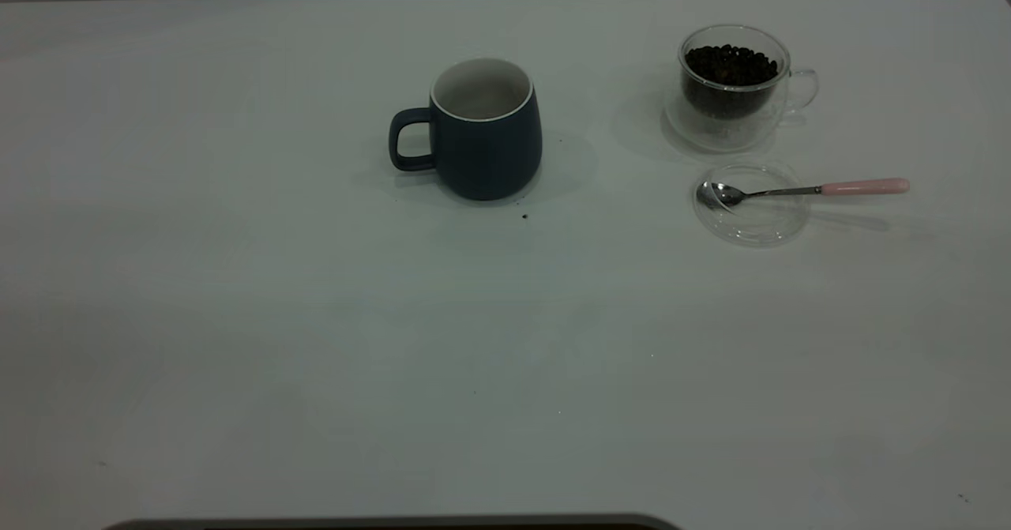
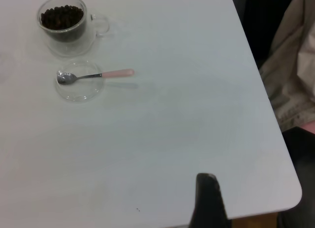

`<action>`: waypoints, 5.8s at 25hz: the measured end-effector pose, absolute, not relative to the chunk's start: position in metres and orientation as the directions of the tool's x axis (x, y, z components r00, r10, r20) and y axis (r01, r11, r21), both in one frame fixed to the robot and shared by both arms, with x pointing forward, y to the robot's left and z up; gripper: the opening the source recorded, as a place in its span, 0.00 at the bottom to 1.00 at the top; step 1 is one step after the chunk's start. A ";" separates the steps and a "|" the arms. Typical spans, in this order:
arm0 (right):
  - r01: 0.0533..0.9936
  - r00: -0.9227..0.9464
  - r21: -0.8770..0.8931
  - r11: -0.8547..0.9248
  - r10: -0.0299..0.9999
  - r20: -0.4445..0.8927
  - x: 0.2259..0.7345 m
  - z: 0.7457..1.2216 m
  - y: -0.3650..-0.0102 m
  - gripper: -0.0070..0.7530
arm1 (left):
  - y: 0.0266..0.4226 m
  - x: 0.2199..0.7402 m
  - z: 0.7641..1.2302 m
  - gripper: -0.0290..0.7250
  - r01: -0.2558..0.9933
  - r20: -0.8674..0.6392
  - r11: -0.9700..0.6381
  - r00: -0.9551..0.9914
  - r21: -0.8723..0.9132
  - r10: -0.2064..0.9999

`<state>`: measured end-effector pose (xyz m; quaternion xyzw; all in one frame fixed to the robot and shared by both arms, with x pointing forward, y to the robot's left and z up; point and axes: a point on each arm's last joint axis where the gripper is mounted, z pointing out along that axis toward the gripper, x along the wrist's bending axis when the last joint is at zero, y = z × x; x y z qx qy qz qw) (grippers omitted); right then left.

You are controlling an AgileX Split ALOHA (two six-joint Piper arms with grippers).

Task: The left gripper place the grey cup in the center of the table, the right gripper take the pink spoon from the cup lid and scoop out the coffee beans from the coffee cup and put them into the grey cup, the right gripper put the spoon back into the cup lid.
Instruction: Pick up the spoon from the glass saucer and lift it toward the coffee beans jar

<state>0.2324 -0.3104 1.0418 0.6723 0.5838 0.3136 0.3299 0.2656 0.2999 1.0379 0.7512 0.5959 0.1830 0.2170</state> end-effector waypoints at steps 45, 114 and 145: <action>0.562 -0.021 0.827 -0.006 1.000 0.021 0.283 1.057 -0.298 0.76 | 0.307 0.221 1.033 0.79 0.618 -0.032 0.144 -0.189 0.773 0.981; 0.974 0.069 0.067 -0.216 0.565 0.822 0.610 0.740 -0.366 0.73 | 0.307 0.221 1.032 0.79 0.620 -0.031 0.143 -0.188 0.772 0.982; 0.971 0.036 0.100 -0.216 0.549 0.835 0.613 0.746 -0.368 0.14 | 0.307 0.221 1.032 0.79 0.619 -0.032 0.145 -0.189 0.772 0.981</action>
